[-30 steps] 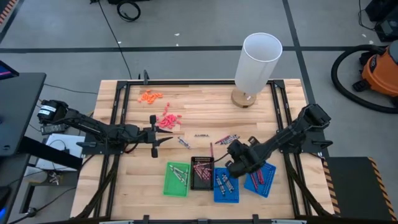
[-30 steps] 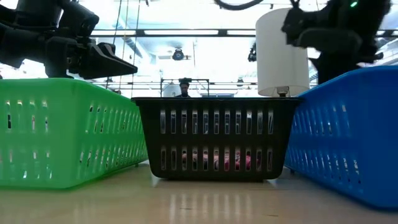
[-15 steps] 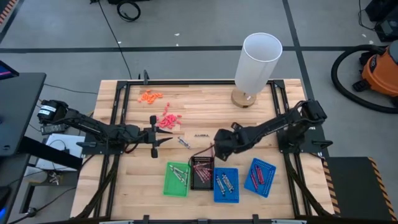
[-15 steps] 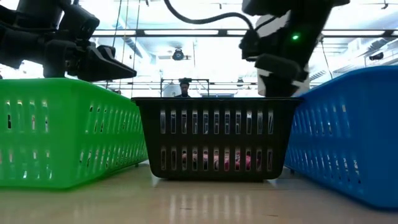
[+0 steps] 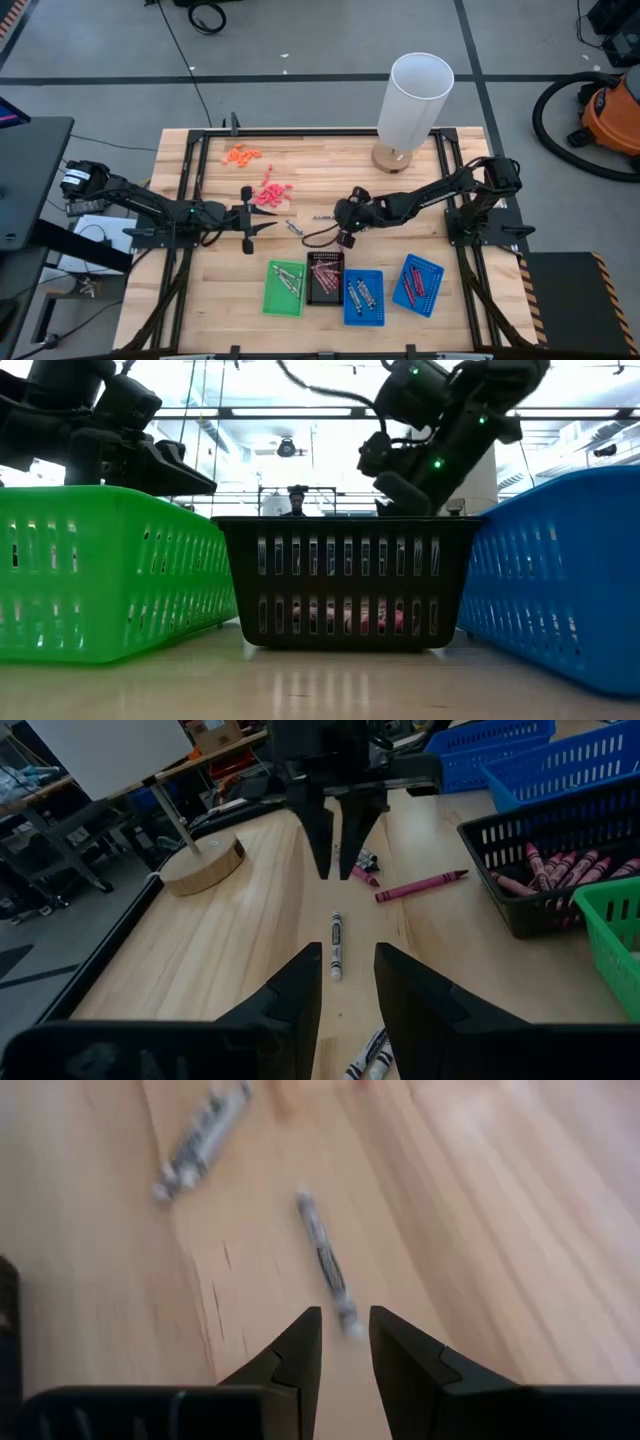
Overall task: Sort crayons
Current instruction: Put the white crayon into the green bin
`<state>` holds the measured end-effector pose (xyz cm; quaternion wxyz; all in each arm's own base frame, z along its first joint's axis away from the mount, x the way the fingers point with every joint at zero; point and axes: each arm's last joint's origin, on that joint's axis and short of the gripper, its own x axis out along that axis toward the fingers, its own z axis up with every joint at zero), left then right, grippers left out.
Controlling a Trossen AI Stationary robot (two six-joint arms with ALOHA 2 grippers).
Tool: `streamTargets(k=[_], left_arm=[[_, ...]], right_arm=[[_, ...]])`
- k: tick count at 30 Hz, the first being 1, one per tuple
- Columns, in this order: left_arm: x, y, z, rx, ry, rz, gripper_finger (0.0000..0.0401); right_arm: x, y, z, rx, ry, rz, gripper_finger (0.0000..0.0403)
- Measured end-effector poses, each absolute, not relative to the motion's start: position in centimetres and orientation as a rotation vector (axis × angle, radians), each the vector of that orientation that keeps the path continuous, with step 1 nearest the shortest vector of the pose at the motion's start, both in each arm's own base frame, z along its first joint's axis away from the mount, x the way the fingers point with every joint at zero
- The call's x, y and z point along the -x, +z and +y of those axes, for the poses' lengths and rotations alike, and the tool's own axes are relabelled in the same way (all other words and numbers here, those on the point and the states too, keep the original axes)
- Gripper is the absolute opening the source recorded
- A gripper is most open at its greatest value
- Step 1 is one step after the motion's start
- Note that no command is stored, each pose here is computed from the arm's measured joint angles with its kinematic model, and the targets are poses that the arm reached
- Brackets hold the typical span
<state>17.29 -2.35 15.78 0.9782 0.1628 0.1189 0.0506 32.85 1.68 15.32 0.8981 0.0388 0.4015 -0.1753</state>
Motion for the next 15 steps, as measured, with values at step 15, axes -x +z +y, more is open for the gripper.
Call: streamTargets(k=[15], left_arm=[[-17.3,15.8,-2.3,-0.328,0.102,0.237,0.0105]], right_arm=[[-31.6,13.3,-1.2,-0.060,-0.230,0.513,0.0095]])
